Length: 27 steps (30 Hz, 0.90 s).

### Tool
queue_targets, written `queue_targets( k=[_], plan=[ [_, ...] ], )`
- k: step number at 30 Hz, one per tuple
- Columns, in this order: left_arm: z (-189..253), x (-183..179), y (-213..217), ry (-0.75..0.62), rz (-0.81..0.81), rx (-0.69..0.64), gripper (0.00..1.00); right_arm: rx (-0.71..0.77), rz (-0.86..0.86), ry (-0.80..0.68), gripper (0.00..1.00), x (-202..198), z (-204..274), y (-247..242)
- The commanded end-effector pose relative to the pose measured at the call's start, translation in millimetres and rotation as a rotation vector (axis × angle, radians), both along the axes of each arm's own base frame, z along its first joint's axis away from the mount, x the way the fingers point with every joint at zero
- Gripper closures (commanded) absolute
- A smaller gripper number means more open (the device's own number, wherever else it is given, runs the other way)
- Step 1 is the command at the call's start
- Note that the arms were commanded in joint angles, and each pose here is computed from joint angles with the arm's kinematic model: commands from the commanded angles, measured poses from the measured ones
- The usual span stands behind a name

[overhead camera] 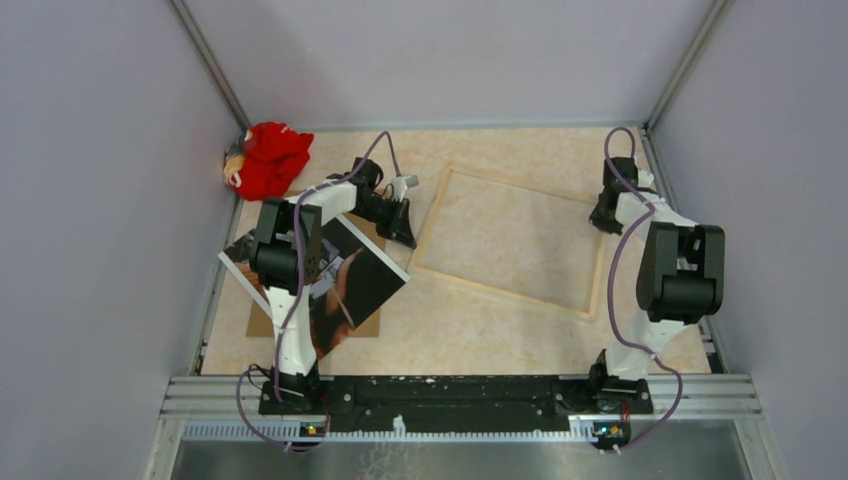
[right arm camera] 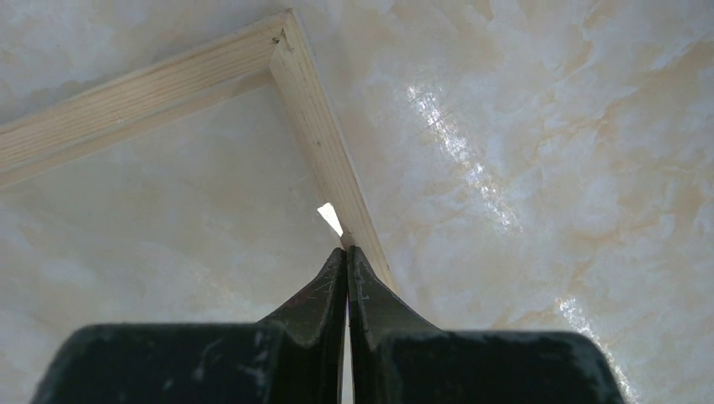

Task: Put the photo into the frame
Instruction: Adjust the photo frame item on the photo frame.

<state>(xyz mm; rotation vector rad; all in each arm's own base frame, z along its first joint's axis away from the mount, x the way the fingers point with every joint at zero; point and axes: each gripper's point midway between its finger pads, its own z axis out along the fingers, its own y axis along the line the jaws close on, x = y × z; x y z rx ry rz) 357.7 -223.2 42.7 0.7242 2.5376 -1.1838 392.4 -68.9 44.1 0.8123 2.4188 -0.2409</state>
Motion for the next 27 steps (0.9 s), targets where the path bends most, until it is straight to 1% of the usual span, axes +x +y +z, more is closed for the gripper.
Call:
queue_targets(
  k=[1, 6, 15, 20, 25, 27],
  plan=[
    [23.3, 6.3, -3.5, -0.056, -0.012, -0.040, 1.00, 0.050, 0.007, 0.005, 1.00, -1.1, -13.9, 6.3],
    [24.2, 6.8, -4.0, -0.057, -0.012, -0.043, 1.00, 0.054, 0.014, -0.006, 1.00, 1.4, -11.2, 7.8],
    [23.9, 6.7, -3.8, -0.055, -0.010, -0.043, 1.00, 0.051, 0.036, 0.045, 1.00, -2.2, -25.6, 13.5],
    [22.5, 6.0, -4.0, -0.052, -0.011, -0.044, 1.00, 0.003, 0.058, 0.063, 1.00, -2.1, -23.3, 16.6],
    [23.5, 6.4, -4.8, -0.055, -0.013, -0.048, 1.00, -0.109, 0.105, 0.094, 1.00, 3.5, -14.5, 26.2],
    [23.6, 6.3, -4.1, -0.056, -0.011, -0.046, 1.00, -0.118, 0.111, 0.101, 1.00, 5.0, -13.3, 27.6]
  ],
)
